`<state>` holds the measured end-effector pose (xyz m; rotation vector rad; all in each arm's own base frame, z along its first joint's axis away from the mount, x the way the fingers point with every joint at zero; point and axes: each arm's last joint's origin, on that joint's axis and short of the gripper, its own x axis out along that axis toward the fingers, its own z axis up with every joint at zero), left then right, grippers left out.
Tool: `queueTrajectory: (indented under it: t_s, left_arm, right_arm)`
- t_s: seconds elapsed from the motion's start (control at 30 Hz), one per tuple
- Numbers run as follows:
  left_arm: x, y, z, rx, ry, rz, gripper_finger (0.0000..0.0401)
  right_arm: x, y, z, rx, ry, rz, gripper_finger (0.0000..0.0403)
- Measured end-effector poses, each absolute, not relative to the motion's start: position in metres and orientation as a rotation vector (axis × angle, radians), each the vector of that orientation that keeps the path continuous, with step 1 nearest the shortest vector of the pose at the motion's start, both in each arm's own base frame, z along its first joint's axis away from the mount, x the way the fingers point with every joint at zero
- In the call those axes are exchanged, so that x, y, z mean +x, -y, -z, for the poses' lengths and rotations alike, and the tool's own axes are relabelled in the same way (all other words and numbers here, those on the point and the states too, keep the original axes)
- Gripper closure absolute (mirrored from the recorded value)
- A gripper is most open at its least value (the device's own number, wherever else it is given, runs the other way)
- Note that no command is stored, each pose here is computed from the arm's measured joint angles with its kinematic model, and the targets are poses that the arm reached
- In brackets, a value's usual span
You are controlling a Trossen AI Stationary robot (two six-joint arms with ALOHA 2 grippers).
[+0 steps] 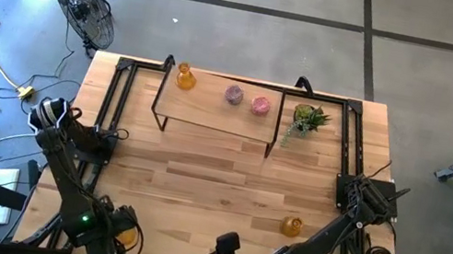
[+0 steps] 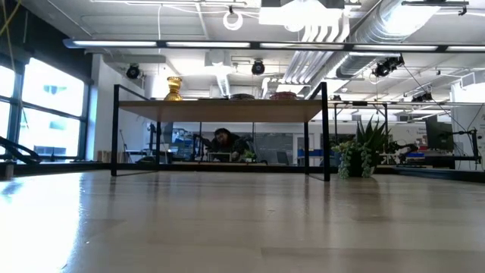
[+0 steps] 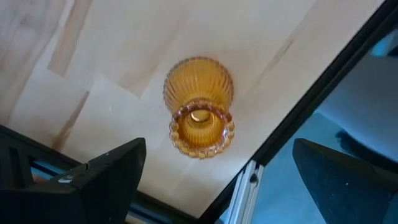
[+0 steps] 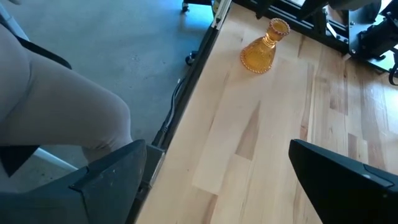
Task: Pick & Place candle stick holders
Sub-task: Put the left yellow glass candle holder on the shelf
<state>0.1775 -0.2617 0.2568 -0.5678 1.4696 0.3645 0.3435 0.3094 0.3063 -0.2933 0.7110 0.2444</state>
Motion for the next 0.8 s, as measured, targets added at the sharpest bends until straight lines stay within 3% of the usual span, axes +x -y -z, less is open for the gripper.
queueTrajectory:
  t_s: [0.8]
  left_arm:
    - [0.170, 0.251, -0.215, -0.468, -1.503, -0.373, 0.0002]
  right_arm:
    - [0.343, -0.309, -0.306, -0.294, -0.711, -0.244, 0.0015]
